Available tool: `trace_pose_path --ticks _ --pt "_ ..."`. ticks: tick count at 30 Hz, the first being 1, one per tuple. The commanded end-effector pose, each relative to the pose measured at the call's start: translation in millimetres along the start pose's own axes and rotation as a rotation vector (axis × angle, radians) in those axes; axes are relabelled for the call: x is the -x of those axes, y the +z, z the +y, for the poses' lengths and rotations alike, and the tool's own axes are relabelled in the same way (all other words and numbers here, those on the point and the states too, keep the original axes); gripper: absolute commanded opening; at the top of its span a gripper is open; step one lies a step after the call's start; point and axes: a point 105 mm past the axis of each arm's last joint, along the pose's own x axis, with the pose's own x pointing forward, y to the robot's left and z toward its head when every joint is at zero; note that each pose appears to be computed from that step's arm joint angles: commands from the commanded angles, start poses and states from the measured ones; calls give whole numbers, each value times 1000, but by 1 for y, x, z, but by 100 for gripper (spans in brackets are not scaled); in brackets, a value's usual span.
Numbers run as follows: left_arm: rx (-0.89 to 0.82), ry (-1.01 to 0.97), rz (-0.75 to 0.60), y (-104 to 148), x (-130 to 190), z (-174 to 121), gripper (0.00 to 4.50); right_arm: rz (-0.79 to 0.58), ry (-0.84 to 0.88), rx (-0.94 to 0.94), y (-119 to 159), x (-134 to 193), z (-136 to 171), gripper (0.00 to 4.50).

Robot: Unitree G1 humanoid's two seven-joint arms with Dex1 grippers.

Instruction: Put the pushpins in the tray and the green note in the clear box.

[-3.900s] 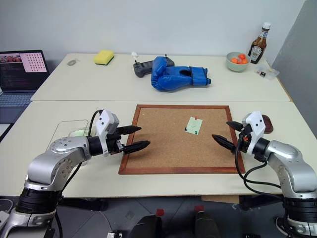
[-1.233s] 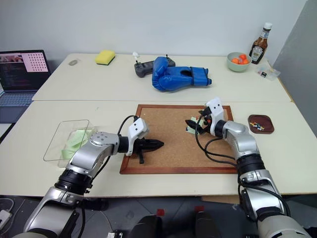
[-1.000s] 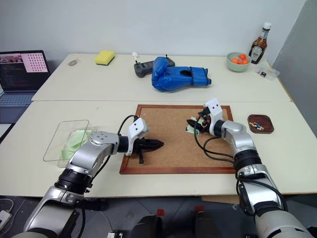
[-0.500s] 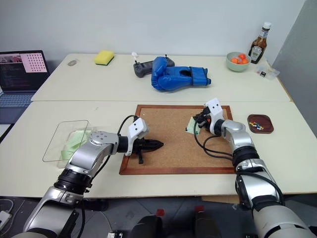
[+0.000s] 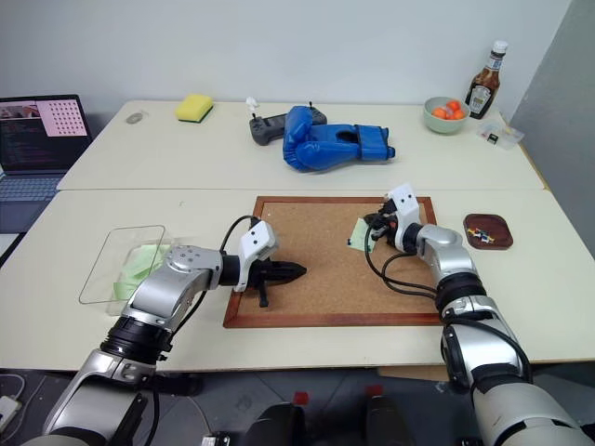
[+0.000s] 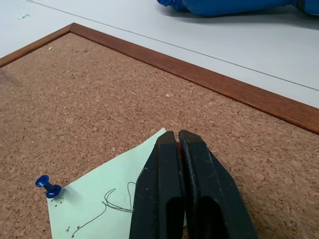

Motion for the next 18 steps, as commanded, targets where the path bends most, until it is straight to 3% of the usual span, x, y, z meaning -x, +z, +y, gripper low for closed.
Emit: trace_pose_path --ticks 1,12,18 --pt "65 14 158 -37 -5 -1 0 -116 28 95 36 5 2 3" --pt "66 -3 180 -38 -10 -4 0 -145 -12 124 42 20 0 3" --pt "69 -26 184 -40 -12 -10 0 -178 -242 108 58 53 -33 3"
